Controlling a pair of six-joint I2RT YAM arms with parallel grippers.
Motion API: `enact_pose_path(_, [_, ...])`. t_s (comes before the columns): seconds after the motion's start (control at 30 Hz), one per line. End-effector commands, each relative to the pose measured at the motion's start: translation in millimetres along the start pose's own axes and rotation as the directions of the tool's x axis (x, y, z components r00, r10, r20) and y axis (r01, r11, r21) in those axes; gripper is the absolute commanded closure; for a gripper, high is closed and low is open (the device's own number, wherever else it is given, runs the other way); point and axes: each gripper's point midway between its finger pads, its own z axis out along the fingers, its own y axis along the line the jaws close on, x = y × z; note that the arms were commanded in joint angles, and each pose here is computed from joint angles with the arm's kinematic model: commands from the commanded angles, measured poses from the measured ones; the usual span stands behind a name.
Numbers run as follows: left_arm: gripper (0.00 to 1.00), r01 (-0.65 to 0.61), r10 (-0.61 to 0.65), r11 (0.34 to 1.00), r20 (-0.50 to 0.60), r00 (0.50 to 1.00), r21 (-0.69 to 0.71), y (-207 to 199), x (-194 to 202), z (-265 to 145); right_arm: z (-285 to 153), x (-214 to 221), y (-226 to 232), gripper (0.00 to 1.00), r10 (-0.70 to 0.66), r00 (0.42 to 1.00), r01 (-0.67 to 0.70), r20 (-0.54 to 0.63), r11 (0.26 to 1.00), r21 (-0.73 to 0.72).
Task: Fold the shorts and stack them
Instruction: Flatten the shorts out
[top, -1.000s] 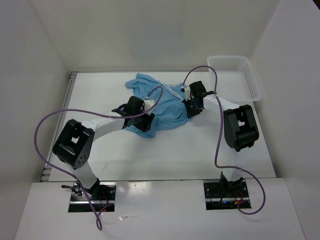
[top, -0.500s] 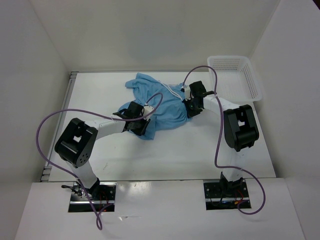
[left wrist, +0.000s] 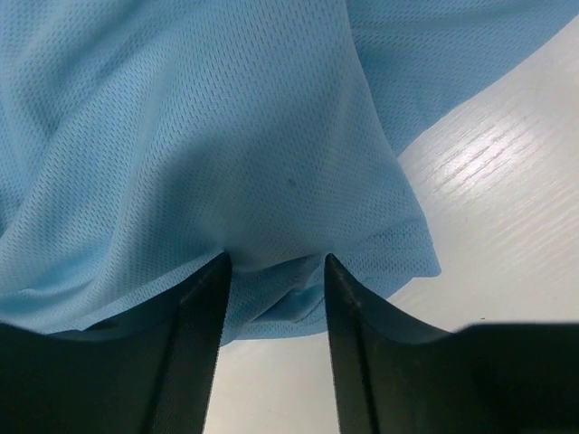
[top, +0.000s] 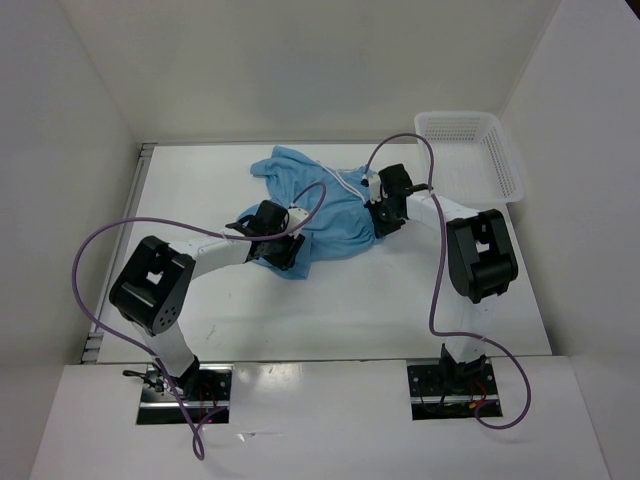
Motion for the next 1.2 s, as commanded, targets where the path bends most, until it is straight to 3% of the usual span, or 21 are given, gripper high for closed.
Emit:
enact_pose_path(0.0, [0.48,-0.014,0.013,1.0,0.066,0.998,0.021,-4.5,-20.2,-8.6,-7.4,-13.8,-3.1,1.0,-0.017,0.998,0.017,0.053,1.0,0.014])
enact_pose_path(0.07, [0.58,-0.015,0.014,1.0,0.075,0.997,0.02,-4.3,-22.5,-8.4,-7.4,-13.8,-3.1,1.0,-0.017,0.998,0.017,0.053,1.0,0.014])
enact_pose_path(0.3, [0.81,-0.013,0.013,1.0,0.064,0.998,0.002,-1.0,-17.6,-4.8,-7.4,-13.8,-3.1,1.0,-0.017,0.998,0.017,0.053,1.0,0.014])
enact_pose_path(0.47, [0.85,-0.011,0.01,1.0,0.047,0.999,0.013,-2.7,-12.8,-2.6,-7.4,-13.9,-3.5,1.0,-0.026,0.998,0.026,0.053,1.0,0.014])
enact_pose_path(0.57, [1.0,-0.012,0.012,1.0,0.055,0.998,0.003,-1.2,-15.3,-5.0,-7.4,-13.9,-3.5,1.0,-0.026,0.998,0.026,0.053,1.0,0.014])
enact_pose_path(0.7, [1.0,-0.012,0.018,0.998,0.102,0.995,-0.059,9.3,-32.7,-13.5,-10.6,-15.8,-6.6,1.0,-0.028,0.998,0.026,0.059,0.999,0.034])
enact_pose_path(0.9, [1.0,0.109,-0.056,0.967,0.222,0.974,-0.232,82.2,-81.6,-59.5,-36.6,-78.2,-20.1,1.0,-0.075,0.977,0.055,0.198,0.993,0.104])
enact_pose_path(1.0, [1.0,0.237,-0.127,0.91,0.316,0.94,-0.34,153.0,-103.9,-106.7,-85.1,-150.3,-44.6,1.0,-0.093,0.928,0.032,0.361,0.985,0.172])
enact_pose_path(1.07, [1.0,0.325,-0.175,0.857,0.367,0.914,-0.4,197.9,-106.8,-152.9,-98.0,-155.7,-56.2,1.0,-0.117,0.928,0.054,0.353,0.982,0.183])
enact_pose_path(1.17, [1.0,0.367,-0.189,0.822,0.399,0.897,-0.435,203.4,-91.1,-194.4,-110.2,-135.9,-52.4,1.0,-0.206,0.936,0.171,0.285,0.975,0.143])
